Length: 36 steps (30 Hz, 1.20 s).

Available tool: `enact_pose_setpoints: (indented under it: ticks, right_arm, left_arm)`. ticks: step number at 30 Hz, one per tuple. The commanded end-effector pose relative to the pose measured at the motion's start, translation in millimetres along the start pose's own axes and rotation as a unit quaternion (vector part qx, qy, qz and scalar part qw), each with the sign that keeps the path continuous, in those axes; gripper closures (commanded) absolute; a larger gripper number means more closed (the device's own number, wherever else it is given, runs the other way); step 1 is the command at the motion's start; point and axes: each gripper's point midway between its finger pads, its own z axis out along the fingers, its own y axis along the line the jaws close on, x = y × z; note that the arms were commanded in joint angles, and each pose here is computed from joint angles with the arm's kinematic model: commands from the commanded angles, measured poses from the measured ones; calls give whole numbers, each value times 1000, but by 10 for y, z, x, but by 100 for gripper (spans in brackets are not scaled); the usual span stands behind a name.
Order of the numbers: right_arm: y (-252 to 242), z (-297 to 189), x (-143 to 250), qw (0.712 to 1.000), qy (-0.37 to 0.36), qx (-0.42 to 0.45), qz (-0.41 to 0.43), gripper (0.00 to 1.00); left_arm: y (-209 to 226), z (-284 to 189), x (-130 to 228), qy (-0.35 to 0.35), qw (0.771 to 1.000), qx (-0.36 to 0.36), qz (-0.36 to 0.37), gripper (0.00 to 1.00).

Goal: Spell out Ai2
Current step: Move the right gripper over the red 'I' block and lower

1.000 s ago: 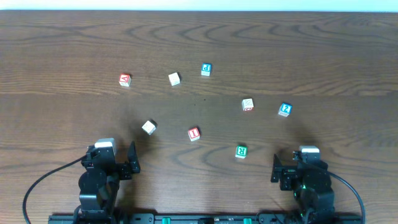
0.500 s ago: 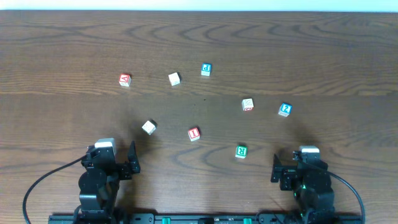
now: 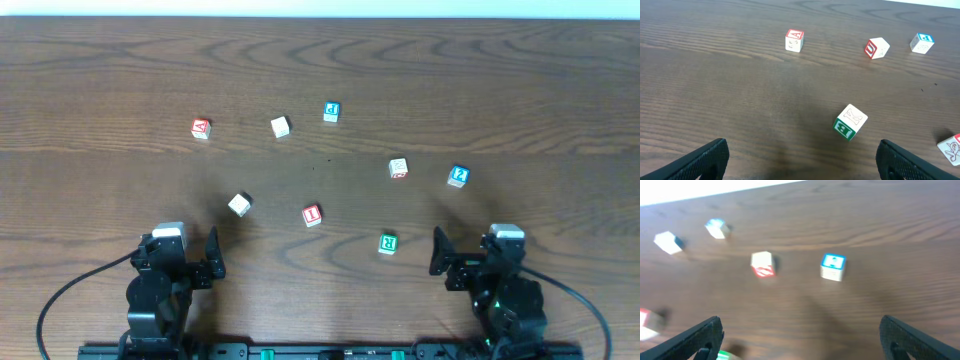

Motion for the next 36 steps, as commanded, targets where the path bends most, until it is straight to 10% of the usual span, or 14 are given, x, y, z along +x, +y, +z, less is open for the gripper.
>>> enact_pose_setpoints:
  ticks: [1, 36]
  right_arm:
    - [170, -7, 60, 995, 19, -51, 89, 1]
    - [654, -141, 197, 973, 76, -190, 103, 1]
  left_arm:
    - [10, 24, 49, 3, 1000, -1, 1, 5]
    - [10, 24, 48, 3, 1000, -1, 1, 5]
